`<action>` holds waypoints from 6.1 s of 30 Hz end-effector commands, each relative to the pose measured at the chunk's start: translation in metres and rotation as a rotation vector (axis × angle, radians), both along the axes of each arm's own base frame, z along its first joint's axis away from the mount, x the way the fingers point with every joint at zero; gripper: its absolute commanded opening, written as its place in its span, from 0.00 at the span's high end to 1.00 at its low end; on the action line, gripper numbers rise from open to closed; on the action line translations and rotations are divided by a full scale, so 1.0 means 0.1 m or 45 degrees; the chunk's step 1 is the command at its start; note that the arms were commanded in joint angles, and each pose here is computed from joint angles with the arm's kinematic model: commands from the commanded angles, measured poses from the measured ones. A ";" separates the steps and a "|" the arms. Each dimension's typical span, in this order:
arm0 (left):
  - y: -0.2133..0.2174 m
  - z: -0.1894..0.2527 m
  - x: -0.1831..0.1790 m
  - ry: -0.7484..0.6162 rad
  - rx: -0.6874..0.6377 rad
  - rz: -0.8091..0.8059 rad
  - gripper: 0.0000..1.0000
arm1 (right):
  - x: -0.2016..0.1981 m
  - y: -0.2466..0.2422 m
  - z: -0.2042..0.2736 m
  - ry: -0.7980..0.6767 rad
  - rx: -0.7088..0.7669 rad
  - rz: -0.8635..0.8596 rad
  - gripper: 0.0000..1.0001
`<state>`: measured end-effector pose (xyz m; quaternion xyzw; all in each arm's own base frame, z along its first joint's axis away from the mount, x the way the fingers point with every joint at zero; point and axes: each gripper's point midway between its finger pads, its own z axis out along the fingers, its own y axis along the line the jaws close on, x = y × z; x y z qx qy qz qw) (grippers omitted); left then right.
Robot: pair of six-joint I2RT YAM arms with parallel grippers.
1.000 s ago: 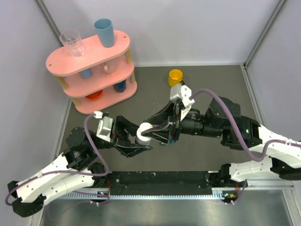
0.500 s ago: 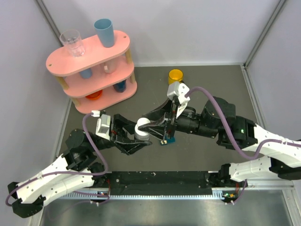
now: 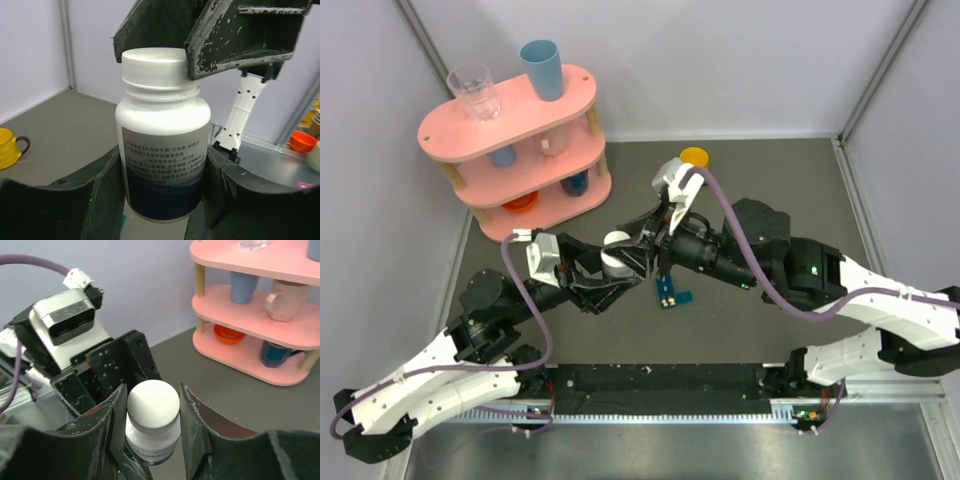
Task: Sort the pills into containers
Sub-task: Screw the lid of the pill bottle onto the pill bottle.
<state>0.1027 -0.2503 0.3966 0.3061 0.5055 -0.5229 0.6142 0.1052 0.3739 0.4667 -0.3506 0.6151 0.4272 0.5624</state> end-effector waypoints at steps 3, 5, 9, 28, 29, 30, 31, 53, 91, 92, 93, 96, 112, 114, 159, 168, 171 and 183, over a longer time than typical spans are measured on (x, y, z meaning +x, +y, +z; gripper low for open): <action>0.34 0.62 0.16 -0.121 -0.182 0.233 1.00 | 0.25 -0.01 -0.56 0.060 -0.296 -0.218 1.00; 0.38 0.62 0.19 -0.120 -0.179 0.271 1.00 | 0.35 -0.03 -0.59 0.056 -0.315 -0.300 1.00; 0.42 0.64 0.23 -0.124 -0.180 0.310 1.00 | 0.46 -0.05 -0.65 0.062 -0.346 -0.394 1.00; 0.44 0.63 0.27 -0.124 -0.206 0.342 1.00 | 0.66 0.10 -0.60 0.163 -0.263 -0.626 0.71; 0.43 0.62 0.27 -0.122 -0.203 0.339 1.00 | 0.66 0.11 -0.60 0.160 -0.264 -0.621 0.65; 0.43 0.61 0.28 -0.119 -0.202 0.340 1.00 | 0.66 0.11 -0.59 0.159 -0.260 -0.619 0.63; 0.43 0.62 0.28 -0.120 -0.208 0.340 1.00 | 0.66 0.10 -0.57 0.158 -0.255 -0.618 0.61; 0.36 0.41 0.25 -0.087 -0.201 0.289 1.00 | 0.48 -0.01 -0.02 0.070 -0.005 -0.434 0.28; 0.06 0.38 -0.68 -0.234 -0.059 -0.406 1.00 | -0.75 -0.73 0.63 -0.358 0.175 0.446 0.27; 0.05 0.37 -0.75 -0.249 -0.054 -0.462 1.00 | -0.85 -0.74 0.62 -0.370 0.172 0.521 0.28; 0.05 0.38 -0.81 -0.261 -0.056 -0.508 1.00 | -0.91 -0.75 0.65 -0.383 0.177 0.557 0.29; 0.05 0.36 -1.00 -0.290 -0.041 -0.661 1.00 | -1.05 -0.77 0.62 -0.410 0.158 0.671 0.30; 0.02 0.35 -1.15 -0.299 -0.042 -0.821 1.00 | -1.11 -0.39 0.43 -0.386 0.117 0.773 0.39; 0.02 0.34 -1.15 -0.297 -0.046 -0.821 1.00 | -1.11 -0.34 0.44 -0.387 0.126 0.772 0.39; 0.08 0.37 -1.26 -0.312 -0.096 -0.901 1.00 | -1.33 -0.20 0.41 -0.356 0.154 0.954 1.00; 0.09 0.35 -1.37 -0.309 -0.105 -1.031 1.00 | -1.47 -0.25 0.45 -0.368 0.172 1.070 1.00; 0.08 0.36 -1.34 -0.303 -0.107 -1.000 1.00 | -1.45 -0.25 0.45 -0.366 0.171 1.044 1.00; 0.08 0.46 -1.08 -0.294 -0.151 -0.722 1.00 | -1.06 -0.18 0.48 -0.322 0.220 0.731 1.00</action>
